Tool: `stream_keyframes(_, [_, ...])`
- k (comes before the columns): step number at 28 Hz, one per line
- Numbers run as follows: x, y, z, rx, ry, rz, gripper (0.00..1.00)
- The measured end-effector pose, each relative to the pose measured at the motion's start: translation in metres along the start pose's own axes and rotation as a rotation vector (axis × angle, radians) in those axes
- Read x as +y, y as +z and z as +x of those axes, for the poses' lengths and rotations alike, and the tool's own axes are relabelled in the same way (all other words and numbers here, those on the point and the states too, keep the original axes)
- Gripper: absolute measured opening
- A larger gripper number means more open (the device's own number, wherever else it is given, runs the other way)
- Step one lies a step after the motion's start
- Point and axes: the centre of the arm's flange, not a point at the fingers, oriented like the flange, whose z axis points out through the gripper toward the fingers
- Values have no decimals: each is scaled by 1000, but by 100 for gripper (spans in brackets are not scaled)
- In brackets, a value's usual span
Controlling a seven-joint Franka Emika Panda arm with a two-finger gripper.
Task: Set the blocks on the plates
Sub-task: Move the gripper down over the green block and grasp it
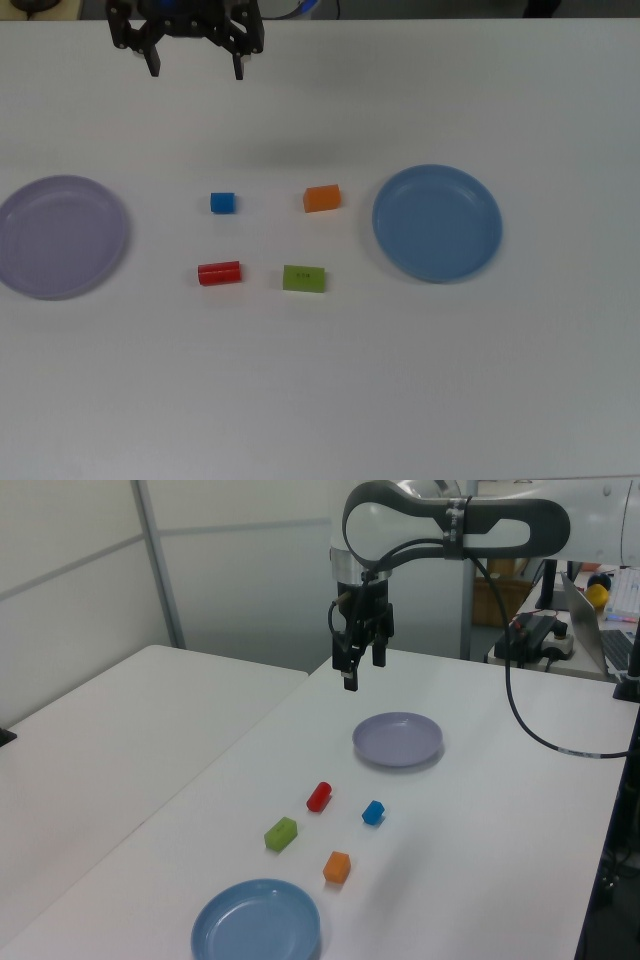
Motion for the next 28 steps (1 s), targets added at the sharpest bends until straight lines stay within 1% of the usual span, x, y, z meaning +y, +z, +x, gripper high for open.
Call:
stream_keyframes(3, [0, 2, 0, -3, 0, 0, 100])
stream_keyframes(6, [1, 12, 4, -21, 1, 1, 100])
stream_keyframes(9, [1, 33, 13, -51, 0, 3, 100])
stream_keyframes(12, [-8, 53, 26, -44, -13, 14, 100])
stream_keyframes(15, [-29, 76, 41, -28, -30, 38, 100])
stream_keyframes(18, [-50, 100, 54, -13, -3, 49, 100])
stream_keyframes(21, [-73, 133, 68, 7, 41, 54, 100])
stream_keyframes(25, [-95, 181, 80, 56, 94, 64, 100])
stream_keyframes(28, [-103, 208, 84, 66, 102, 67, 100])
